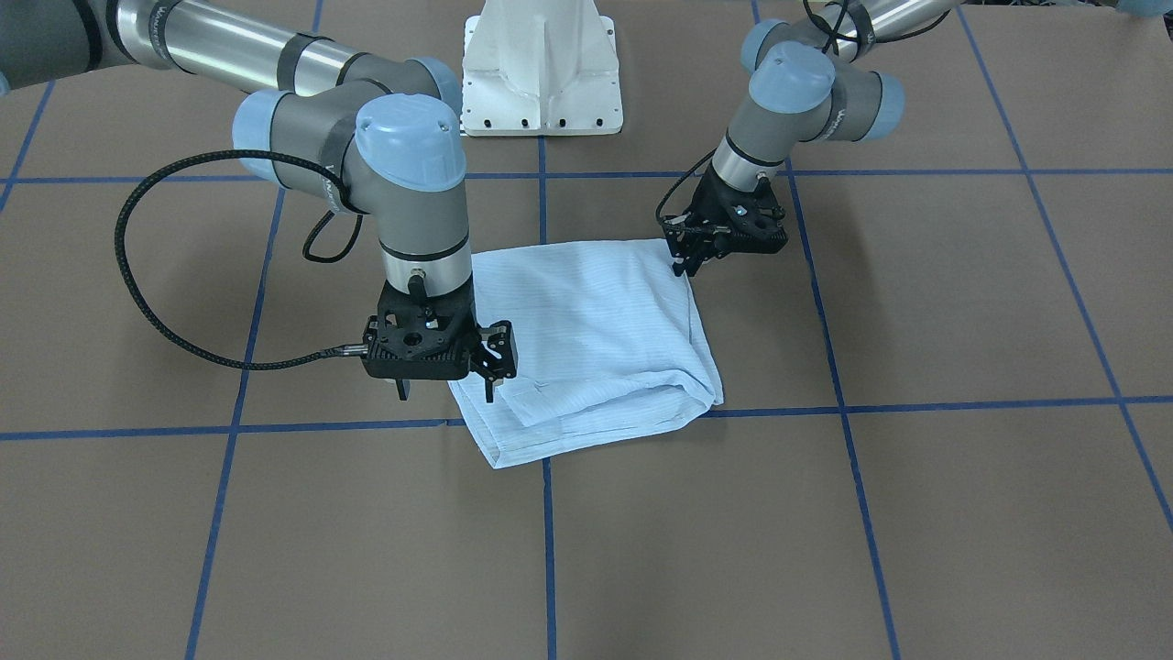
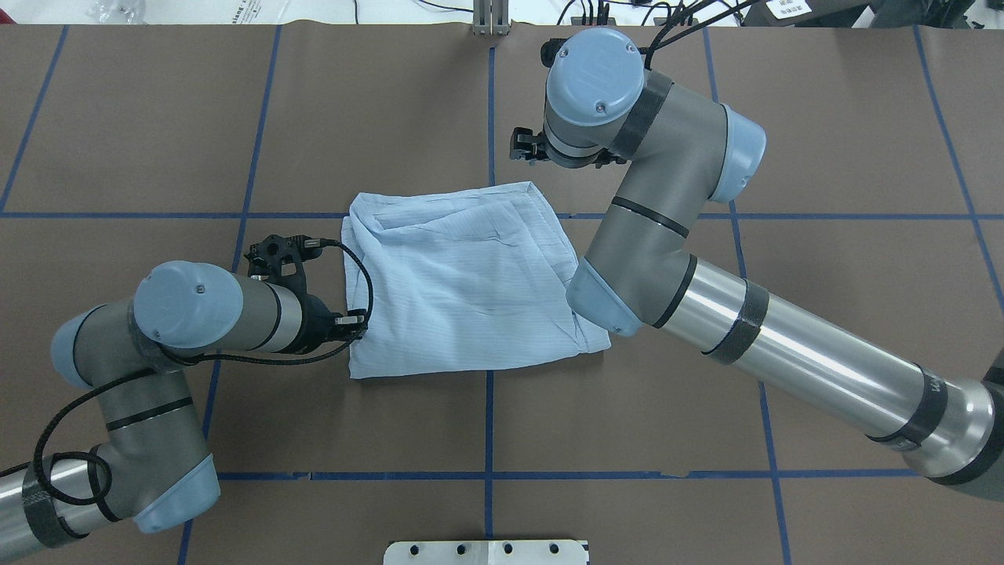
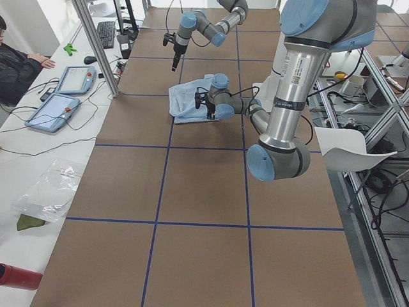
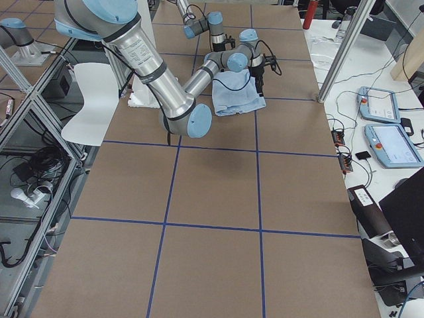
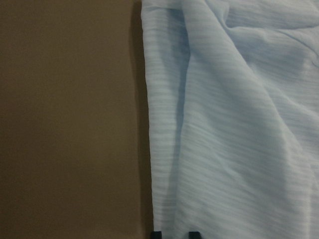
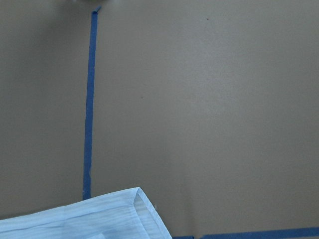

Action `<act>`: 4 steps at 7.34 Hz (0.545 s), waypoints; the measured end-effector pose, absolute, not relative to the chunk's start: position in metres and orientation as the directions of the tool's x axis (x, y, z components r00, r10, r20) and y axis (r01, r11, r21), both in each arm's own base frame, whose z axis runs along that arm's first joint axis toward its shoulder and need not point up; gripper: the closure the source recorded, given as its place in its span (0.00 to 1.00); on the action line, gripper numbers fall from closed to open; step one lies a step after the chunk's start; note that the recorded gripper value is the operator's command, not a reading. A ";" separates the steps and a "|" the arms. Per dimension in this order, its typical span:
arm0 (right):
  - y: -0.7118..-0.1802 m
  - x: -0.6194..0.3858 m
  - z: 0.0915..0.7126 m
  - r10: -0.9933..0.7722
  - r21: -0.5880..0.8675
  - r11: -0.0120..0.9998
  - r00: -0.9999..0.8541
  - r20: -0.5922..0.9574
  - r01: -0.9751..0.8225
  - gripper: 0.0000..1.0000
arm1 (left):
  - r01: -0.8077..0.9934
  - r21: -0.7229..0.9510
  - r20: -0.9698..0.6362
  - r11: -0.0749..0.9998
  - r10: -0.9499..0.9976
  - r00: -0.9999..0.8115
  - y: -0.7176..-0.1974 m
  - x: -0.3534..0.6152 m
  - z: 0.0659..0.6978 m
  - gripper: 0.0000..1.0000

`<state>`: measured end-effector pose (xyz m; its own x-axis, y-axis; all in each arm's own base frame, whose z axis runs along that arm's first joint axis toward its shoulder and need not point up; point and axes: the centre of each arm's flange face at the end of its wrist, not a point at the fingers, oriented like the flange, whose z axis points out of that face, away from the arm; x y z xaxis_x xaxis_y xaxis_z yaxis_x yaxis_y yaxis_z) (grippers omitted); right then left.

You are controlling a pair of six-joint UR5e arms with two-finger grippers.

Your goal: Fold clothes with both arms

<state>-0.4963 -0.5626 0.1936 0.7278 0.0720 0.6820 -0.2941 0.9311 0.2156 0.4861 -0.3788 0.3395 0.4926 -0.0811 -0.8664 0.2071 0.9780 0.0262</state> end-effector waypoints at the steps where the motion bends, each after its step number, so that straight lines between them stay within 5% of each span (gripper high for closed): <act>1: -0.562 -0.496 0.195 0.072 0.216 0.931 0.728 0.681 -0.294 0.00 | 0.205 0.027 -0.872 0.978 -0.077 0.484 -0.378 0.486 0.338 1.00; 4: -0.561 -0.495 0.197 0.072 0.217 0.931 0.729 0.681 -0.295 0.00 | 0.205 0.030 -0.879 0.978 -0.071 0.471 -0.376 0.482 0.336 1.00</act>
<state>-0.4946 -0.5612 0.1967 0.7287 0.0723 0.6810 -0.2949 0.9307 0.2167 0.4817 -0.3759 0.3361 0.4706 -0.0713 -0.8794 0.2048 0.9783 0.0303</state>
